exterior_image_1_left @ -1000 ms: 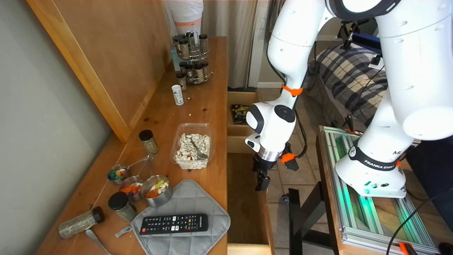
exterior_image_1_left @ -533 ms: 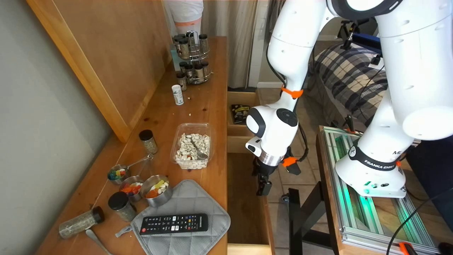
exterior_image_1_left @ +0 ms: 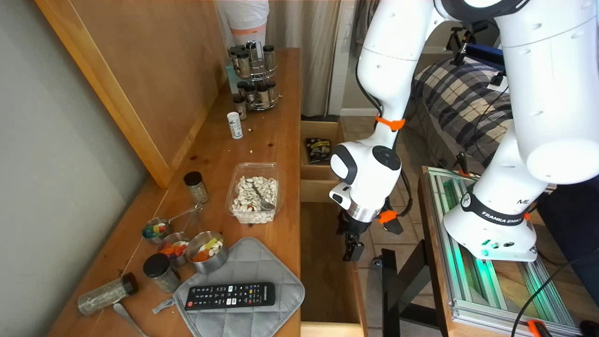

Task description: Open the top left drawer

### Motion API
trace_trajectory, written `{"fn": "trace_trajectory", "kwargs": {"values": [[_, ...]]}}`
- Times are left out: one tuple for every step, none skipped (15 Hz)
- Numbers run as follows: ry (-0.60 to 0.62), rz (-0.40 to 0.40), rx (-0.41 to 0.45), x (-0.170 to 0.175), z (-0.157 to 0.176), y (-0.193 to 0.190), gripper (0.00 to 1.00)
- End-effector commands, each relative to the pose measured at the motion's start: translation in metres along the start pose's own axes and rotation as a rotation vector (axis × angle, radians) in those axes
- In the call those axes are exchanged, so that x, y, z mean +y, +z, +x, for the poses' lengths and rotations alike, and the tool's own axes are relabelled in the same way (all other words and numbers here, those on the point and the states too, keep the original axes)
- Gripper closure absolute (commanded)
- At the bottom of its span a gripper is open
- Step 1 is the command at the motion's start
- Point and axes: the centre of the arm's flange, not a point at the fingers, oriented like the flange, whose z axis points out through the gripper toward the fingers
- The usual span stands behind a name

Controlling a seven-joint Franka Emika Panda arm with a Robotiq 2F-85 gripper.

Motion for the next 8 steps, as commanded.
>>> {"fn": "trace_trajectory", "kwargs": {"values": [[-0.034,0.076,-0.135,-0.026,-0.075,-0.002,0.00],[-0.029,0.072,-0.148,-0.025,-0.081,-0.002,0.00],[-0.023,0.070,-0.161,-0.023,-0.087,-0.004,0.00],[-0.016,0.069,-0.171,-0.022,-0.092,-0.004,0.00],[-0.012,0.069,-0.177,-0.022,-0.095,-0.005,0.00],[-0.012,0.071,-0.181,-0.022,-0.098,-0.005,0.00],[-0.011,0.076,-0.185,-0.023,-0.100,-0.005,0.00],[-0.010,0.077,-0.192,-0.024,-0.104,-0.006,0.00]]}}
